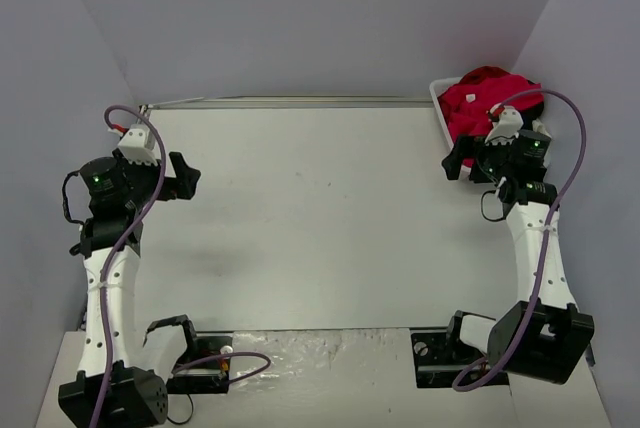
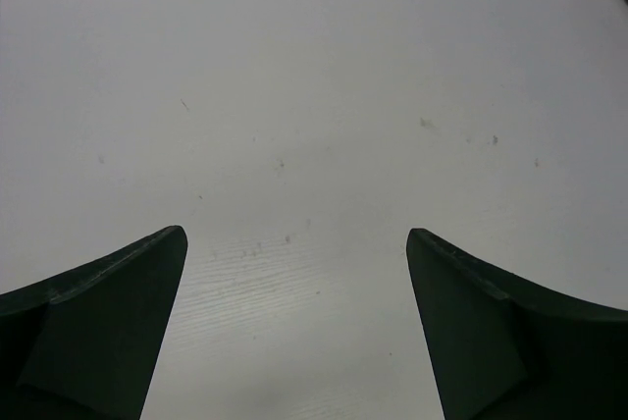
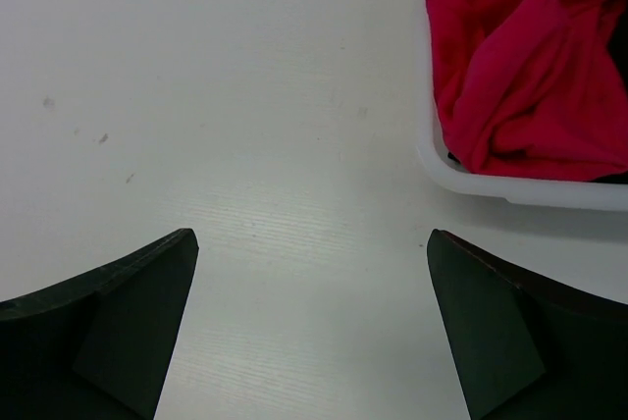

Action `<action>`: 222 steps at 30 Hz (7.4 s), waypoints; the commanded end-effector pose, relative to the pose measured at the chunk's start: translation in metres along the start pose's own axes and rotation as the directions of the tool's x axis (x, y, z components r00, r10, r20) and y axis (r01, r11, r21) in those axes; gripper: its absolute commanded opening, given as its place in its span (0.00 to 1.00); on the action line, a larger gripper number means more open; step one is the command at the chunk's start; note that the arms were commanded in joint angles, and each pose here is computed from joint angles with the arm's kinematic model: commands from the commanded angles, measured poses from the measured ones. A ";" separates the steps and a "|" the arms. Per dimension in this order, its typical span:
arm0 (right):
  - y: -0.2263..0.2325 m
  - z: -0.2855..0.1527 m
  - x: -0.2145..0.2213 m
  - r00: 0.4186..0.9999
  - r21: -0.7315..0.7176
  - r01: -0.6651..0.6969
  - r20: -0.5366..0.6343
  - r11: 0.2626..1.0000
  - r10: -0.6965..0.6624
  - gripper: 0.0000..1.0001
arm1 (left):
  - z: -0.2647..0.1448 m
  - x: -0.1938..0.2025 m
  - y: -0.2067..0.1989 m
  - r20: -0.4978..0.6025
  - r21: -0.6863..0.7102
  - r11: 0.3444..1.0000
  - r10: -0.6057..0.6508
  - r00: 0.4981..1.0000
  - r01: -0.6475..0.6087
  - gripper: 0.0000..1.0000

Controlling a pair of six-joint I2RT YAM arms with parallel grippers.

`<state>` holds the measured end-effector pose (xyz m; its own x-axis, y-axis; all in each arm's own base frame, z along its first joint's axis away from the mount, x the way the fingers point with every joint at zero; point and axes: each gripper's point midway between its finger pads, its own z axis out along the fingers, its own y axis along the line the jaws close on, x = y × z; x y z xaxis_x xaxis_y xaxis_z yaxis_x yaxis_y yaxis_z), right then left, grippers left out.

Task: Fold and stack the t-shirts
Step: Grab crumpled tshirt from bin with the right arm, then move the tshirt to the center of the board, then flatten out the tshirt

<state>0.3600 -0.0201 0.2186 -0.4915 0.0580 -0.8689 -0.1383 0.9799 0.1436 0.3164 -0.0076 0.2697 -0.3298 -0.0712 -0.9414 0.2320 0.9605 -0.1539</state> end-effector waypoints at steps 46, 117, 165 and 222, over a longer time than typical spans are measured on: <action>-0.136 0.186 0.002 0.947 0.311 0.284 -0.238 0.907 -0.215 0.69 | 0.031 0.018 -0.016 -0.087 0.124 0.984 0.138 0.987 -0.126 0.98; 0.109 0.045 0.074 0.828 -0.305 0.405 -0.277 0.862 -0.487 1.00 | 0.094 0.113 -0.098 -0.405 0.459 0.879 0.336 0.850 -0.129 0.87; 0.132 0.095 0.097 0.822 -0.500 0.254 -0.340 0.828 -0.457 0.98 | 0.113 0.100 -0.138 -0.388 0.588 0.789 0.469 0.794 -0.179 0.02; 0.059 0.030 -0.089 0.897 -0.122 0.423 -0.083 0.898 -0.434 0.00 | 0.012 -0.077 0.038 -0.221 -0.009 0.940 0.332 0.917 -0.342 0.02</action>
<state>0.4182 0.0593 0.2651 -0.4940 -0.3777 -0.7832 -0.4995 0.8606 -0.1000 0.3607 0.0181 0.2981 -0.5014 0.2997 -0.8117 0.3898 0.9158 0.0973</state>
